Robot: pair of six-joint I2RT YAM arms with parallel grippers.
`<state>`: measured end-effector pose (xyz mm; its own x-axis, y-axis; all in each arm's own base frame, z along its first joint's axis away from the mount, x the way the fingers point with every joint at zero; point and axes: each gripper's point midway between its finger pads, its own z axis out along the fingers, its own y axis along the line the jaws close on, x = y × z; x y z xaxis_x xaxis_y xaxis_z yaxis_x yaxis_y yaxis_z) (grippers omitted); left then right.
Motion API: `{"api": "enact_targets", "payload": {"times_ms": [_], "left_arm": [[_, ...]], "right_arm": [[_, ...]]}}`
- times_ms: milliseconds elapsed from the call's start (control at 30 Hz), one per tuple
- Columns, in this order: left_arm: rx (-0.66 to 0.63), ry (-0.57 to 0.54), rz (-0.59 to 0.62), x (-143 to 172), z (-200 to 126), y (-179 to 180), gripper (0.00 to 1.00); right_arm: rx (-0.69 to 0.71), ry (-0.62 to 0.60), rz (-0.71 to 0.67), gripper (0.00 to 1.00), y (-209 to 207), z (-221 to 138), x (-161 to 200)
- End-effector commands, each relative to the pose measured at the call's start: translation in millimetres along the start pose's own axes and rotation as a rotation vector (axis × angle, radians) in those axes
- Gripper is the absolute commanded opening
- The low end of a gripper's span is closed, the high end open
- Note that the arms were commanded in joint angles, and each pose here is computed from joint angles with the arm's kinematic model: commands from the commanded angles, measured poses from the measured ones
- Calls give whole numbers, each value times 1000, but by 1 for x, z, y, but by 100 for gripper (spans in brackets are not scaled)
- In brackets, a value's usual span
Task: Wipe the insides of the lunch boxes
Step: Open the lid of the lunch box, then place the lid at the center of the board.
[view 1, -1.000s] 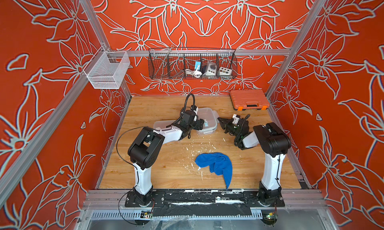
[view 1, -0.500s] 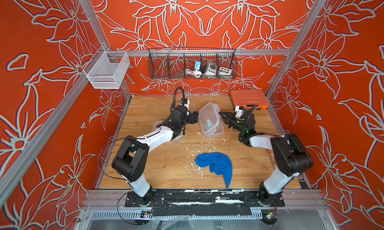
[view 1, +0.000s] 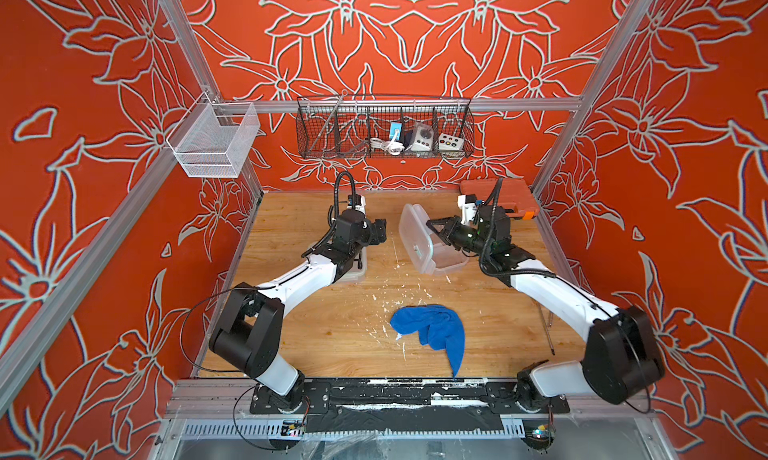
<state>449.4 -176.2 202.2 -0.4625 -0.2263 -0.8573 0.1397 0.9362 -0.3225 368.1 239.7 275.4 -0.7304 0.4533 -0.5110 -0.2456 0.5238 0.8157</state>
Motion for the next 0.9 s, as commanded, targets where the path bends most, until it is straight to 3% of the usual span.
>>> {"api": "enact_targets", "payload": {"times_ms": [0, 233, 467, 700, 867], "left_arm": [[17, -4, -19, -3, -5, -1, 82], [82, 55, -28, 12, 0, -11, 82], [144, 122, -42, 31, 3, -22, 81], [173, 162, -37, 44, 4, -29, 82], [168, 180, -33, 51, 6, -27, 81]], "right_arm": [[155, -76, -249, 0, 8, -51, -25], [617, -87, -485, 0, -64, -141, -54], [1004, -57, -672, 0, -119, -179, -77], [1107, 115, -682, 0, -182, -156, -56], [1141, 149, -648, 0, -215, -146, -39]]}}
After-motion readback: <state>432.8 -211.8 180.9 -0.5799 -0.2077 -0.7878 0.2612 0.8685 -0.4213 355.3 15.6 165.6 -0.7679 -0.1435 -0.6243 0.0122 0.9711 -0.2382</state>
